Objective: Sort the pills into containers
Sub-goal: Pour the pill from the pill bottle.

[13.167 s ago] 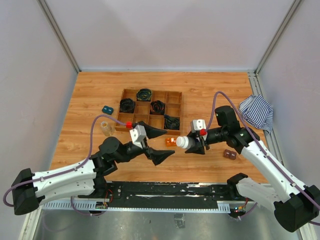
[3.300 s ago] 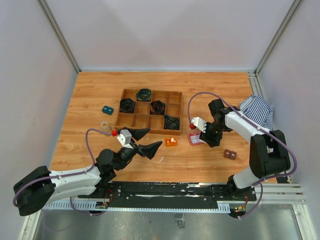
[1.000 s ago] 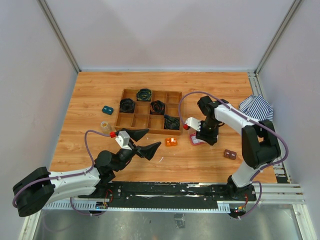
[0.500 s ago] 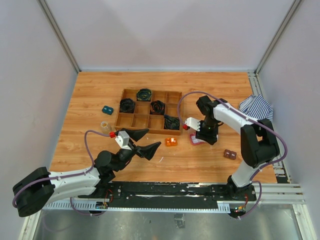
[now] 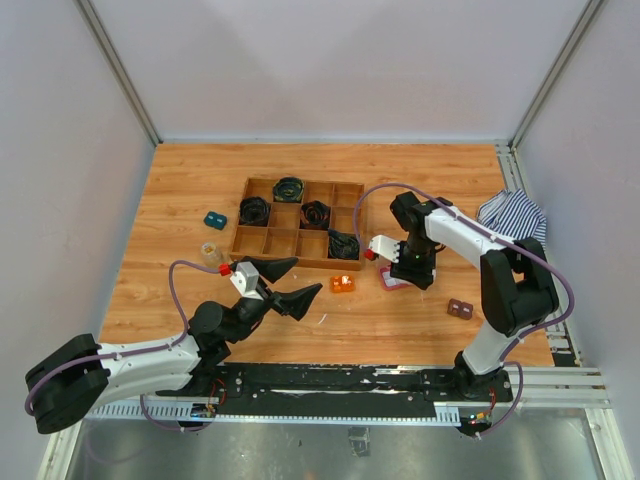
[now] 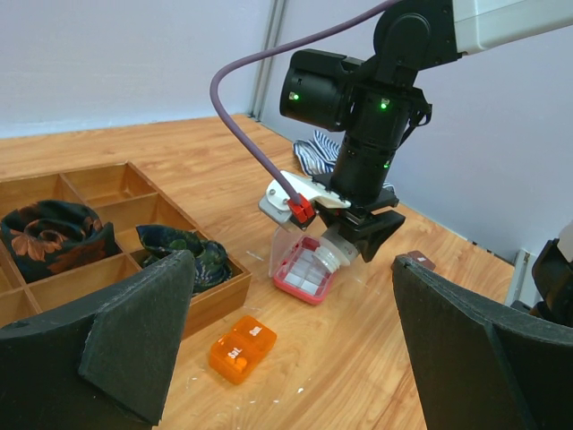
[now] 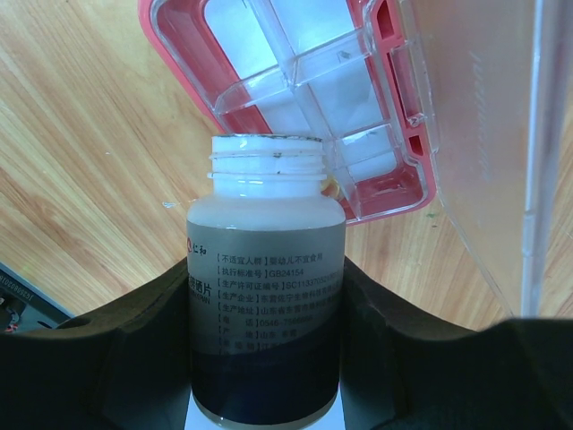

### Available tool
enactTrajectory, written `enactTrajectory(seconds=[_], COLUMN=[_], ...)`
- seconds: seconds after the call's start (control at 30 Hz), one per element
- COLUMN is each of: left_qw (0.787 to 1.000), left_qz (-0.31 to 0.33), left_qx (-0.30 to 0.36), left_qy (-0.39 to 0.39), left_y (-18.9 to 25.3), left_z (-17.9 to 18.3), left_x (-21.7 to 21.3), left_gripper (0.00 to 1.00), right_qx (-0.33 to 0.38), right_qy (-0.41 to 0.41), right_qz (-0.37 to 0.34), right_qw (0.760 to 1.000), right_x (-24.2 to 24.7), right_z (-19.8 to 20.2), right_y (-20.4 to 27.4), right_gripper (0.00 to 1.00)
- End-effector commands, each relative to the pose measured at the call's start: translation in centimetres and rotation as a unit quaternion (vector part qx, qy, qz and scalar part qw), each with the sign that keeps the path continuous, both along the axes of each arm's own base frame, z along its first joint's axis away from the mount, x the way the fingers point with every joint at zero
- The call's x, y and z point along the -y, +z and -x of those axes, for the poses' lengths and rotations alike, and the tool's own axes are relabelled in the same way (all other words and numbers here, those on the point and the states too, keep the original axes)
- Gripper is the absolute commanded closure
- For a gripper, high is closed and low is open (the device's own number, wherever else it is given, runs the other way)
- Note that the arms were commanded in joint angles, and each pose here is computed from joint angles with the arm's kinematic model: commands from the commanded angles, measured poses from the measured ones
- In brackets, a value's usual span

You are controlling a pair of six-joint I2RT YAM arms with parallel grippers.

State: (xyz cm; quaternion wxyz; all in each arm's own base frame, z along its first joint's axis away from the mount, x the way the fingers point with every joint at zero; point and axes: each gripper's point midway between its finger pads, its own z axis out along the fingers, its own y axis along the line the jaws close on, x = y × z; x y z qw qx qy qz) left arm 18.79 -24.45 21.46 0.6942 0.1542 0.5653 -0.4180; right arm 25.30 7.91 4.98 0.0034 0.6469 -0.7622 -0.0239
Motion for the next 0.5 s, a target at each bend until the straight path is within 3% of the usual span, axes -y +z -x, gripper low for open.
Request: enactTrajectory(seconds=[0.0,0.47], left_qw=[1.000,1.000], left_qz=[0.013,0.013], left_qx=[0.017,0.018], left_qy=[0.009,0.008], left_y=[0.90,0.89], left_z=[-0.04,0.03], left_x=[-0.52,-0.56], left_gripper=[0.01,0.01], right_qx=[0.006,0.007], right_qy=[-0.001,-0.017], right_qz=[-0.001,0.004], right_qw=[1.000,1.000], right_x=[-0.33,0.13], right_z=[0.04,-0.11], right_y=[0.76,0.70], right_gripper=[0.99,0.99])
